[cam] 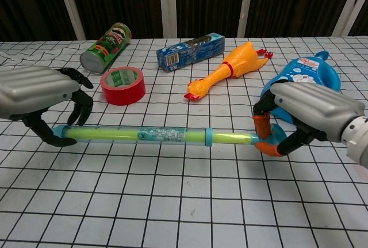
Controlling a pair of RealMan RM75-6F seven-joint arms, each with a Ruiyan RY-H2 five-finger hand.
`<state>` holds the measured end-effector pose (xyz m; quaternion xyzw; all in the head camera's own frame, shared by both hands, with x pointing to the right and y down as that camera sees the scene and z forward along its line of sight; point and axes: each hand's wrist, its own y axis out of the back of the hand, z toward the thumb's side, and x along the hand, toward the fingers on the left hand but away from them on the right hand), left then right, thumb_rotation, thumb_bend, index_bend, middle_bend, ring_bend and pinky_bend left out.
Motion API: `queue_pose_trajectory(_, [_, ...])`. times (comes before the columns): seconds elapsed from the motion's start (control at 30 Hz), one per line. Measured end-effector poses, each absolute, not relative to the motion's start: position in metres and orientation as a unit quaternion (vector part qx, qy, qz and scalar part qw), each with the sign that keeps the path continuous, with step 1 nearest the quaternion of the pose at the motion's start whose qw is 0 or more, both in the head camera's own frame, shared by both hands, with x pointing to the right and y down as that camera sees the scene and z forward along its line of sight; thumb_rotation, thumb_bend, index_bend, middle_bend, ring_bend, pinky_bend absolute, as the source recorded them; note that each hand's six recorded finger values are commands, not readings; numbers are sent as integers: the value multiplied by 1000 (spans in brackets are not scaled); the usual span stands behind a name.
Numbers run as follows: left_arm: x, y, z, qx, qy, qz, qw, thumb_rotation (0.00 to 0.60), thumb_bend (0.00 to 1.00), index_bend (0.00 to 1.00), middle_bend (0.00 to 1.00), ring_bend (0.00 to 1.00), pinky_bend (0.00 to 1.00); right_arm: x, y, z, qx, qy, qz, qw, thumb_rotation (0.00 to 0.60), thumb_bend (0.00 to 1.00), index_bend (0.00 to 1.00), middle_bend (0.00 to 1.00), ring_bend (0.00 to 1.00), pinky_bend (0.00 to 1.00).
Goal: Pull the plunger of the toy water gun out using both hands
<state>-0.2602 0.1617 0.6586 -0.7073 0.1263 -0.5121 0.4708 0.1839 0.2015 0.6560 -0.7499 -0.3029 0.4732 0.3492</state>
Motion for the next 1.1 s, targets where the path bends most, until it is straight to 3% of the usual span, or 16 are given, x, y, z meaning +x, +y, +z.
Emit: queue_pose_trajectory(1.1, [-310,157,627,-681,120,-531,490,600,469,550,610,114,24,237,191,641,-719,-317,509,352,600,385,664,611,216,0])
